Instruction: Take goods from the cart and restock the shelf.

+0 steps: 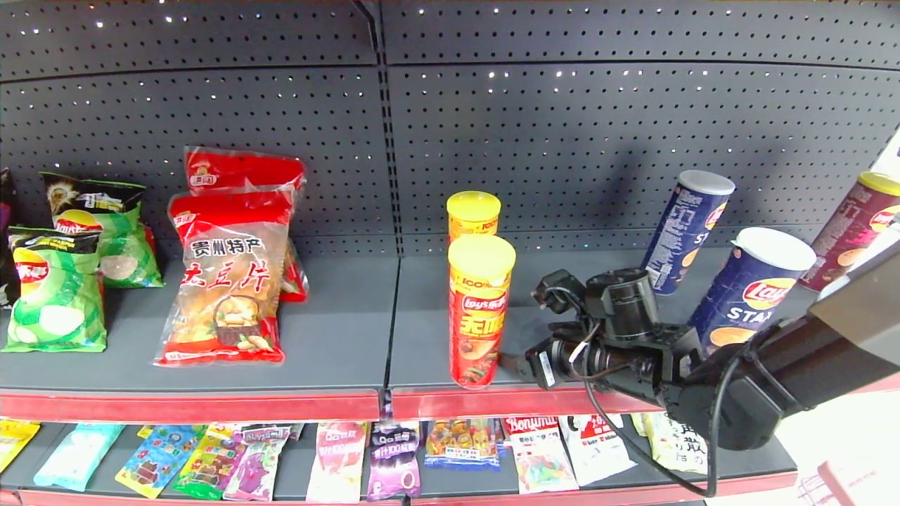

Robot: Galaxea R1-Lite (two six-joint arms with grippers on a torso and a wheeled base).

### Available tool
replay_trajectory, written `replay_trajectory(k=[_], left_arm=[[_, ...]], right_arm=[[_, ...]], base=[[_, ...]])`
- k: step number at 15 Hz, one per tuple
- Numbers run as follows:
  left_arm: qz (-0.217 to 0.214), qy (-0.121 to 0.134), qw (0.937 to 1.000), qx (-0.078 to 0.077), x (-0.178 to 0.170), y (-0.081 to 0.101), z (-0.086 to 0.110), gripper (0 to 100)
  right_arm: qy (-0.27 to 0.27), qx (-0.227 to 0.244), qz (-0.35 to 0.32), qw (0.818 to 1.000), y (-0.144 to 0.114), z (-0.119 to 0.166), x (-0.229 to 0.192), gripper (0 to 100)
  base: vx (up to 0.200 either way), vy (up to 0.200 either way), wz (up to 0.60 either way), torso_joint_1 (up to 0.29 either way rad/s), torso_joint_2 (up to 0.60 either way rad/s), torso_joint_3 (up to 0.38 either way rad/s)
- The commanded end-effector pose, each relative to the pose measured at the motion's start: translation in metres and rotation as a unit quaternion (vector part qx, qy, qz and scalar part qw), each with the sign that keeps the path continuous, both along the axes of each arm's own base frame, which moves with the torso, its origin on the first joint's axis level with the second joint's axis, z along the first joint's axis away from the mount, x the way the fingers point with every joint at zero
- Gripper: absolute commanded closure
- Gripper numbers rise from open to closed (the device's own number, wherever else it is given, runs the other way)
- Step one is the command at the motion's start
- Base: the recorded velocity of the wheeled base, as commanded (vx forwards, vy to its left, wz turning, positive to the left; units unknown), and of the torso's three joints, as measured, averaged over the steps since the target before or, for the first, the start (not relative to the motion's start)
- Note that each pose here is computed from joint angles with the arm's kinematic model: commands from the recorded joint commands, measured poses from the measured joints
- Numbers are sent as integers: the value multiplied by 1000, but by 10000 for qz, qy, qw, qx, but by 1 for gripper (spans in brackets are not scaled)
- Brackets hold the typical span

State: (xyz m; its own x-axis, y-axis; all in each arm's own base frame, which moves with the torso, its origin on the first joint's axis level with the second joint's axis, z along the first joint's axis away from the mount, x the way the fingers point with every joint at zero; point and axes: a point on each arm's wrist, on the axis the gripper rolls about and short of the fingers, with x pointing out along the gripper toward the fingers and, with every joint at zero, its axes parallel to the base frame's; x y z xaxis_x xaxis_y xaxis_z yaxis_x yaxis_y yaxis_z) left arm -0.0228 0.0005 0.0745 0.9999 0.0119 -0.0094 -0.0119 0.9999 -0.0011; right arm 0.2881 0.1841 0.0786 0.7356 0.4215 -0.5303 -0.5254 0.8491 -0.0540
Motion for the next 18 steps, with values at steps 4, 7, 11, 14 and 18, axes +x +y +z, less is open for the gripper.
replay_trajectory(k=[4, 7, 11, 14, 18], left_arm=[[2, 7, 10000, -1, 0, 0, 0, 0], [2, 7, 10000, -1, 0, 0, 0, 0], [2, 7, 10000, -1, 0, 0, 0, 0], [2, 7, 10000, -1, 0, 0, 0, 0], [2, 7, 10000, -1, 0, 0, 0, 0]], right_arm=[[24, -8, 56, 10000, 7, -5, 3, 0], [34, -6, 36, 10000, 6, -5, 4, 0], [-154, 129, -4, 9998, -1, 13, -5, 0], [-462, 289, -55, 9985, -17, 46, -53, 0], [-776, 624, 201, 9948, -54, 77, -128, 0]], base=[[0, 0, 0, 0, 0, 0], [0, 0, 0, 0, 0, 0], [0, 0, 0, 0, 0, 0], [0, 0, 0, 0, 0, 0], [0, 0, 0, 0, 0, 0]])
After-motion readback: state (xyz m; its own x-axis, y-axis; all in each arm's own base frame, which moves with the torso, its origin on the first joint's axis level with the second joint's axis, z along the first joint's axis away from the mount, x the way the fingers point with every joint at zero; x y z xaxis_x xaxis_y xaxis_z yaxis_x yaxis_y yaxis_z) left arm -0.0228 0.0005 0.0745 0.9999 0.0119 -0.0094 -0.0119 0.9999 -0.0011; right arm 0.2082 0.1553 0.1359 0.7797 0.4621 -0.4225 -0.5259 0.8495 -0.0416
